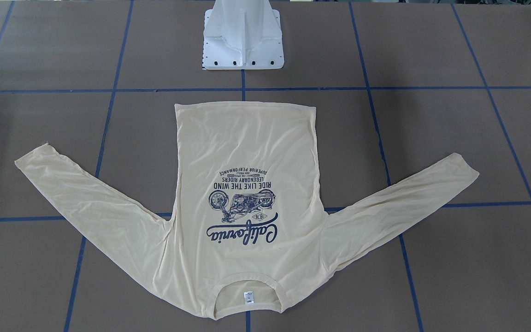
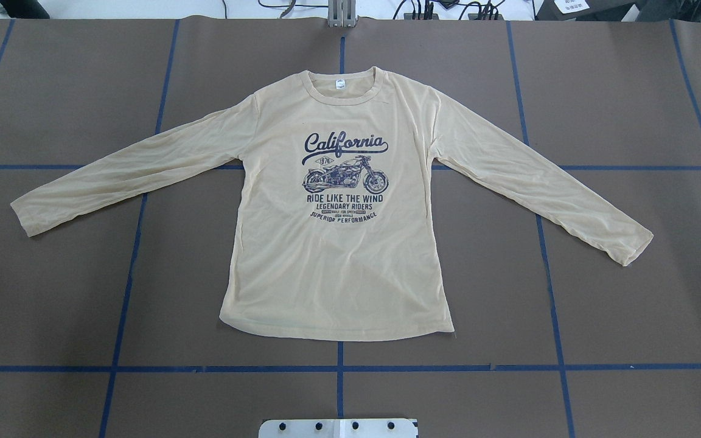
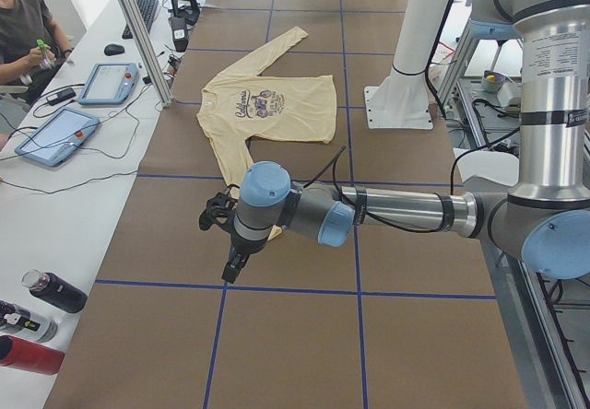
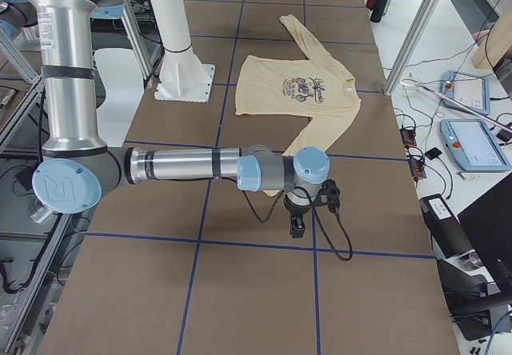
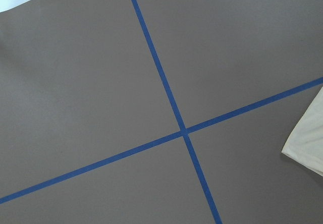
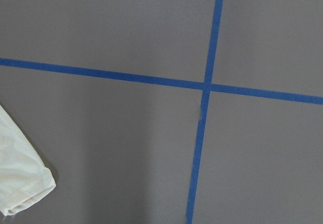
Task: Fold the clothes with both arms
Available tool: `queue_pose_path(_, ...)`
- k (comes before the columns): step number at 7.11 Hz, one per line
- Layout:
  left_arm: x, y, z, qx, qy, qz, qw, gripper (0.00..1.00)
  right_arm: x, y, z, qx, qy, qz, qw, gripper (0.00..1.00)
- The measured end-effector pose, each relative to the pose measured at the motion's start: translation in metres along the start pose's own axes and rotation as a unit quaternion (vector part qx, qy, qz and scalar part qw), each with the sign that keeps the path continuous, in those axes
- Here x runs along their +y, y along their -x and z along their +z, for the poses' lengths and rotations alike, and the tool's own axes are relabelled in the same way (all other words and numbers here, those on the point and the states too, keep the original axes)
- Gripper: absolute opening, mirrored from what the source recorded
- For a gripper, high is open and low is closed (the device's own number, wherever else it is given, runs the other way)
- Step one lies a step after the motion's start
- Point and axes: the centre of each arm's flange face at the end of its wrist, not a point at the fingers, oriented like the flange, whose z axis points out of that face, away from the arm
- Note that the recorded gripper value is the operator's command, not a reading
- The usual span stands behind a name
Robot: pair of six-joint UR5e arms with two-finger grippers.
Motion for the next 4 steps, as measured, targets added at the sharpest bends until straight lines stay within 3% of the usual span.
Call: queue_pose_path(4,-0.0012,-0.0016,-0.0008,0.0,-0.001,0.003,1.0,1.0,0.0005,-0.0002,0.0005,0.001,0.0,0.0,1.0,1.0)
